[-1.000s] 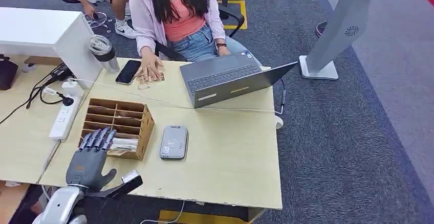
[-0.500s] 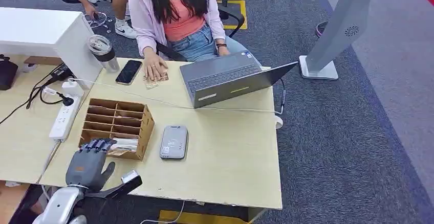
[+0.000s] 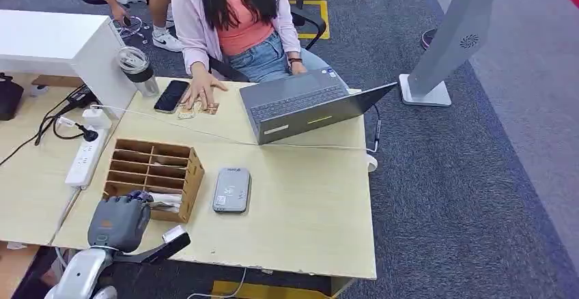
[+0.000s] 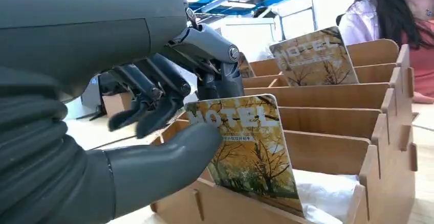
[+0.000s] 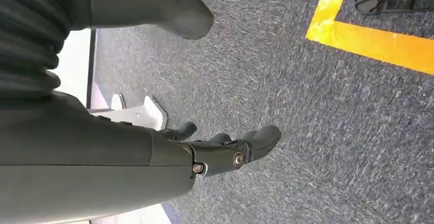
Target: Pass the card to the sensor for recognition and then transmit it.
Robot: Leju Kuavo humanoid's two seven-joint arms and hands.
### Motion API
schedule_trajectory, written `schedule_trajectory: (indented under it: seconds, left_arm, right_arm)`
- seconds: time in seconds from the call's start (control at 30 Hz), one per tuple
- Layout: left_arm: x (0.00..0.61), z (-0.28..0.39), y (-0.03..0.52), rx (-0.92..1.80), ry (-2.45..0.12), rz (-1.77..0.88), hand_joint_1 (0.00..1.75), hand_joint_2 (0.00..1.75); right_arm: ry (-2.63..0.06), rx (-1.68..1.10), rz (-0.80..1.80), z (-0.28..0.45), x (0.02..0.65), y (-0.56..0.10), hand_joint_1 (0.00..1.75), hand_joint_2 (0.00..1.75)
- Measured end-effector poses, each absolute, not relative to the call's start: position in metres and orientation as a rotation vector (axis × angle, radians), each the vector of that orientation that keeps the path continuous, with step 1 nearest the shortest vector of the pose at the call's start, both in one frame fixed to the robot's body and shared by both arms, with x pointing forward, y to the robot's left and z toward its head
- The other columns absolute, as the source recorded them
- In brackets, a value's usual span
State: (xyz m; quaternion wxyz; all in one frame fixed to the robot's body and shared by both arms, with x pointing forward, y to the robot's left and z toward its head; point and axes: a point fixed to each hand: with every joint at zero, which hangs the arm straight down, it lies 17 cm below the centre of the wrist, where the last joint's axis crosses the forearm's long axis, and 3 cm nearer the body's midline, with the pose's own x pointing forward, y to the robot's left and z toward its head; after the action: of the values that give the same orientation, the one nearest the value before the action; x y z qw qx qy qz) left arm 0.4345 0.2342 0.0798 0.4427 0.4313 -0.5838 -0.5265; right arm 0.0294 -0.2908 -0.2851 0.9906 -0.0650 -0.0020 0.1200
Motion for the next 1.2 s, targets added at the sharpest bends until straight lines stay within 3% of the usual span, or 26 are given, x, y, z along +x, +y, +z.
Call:
schedule_trajectory:
  seconds: [0.77,1.2]
  left_arm:
    - [0.444,0.106,0.237,1.149,-1.525,-1.269,1.75,1.75]
    - [0.534,0.281,0.254,1.454,-1.781,-1.089,1.75,1.75]
  right_arm:
    - [-0.007,-0.126,0.268,-0.285,0.029,-0.29,0.0,1.75]
    - [-0.026,-0.131,0.338,-0.284,0.038,-0.296,0.0,1.75]
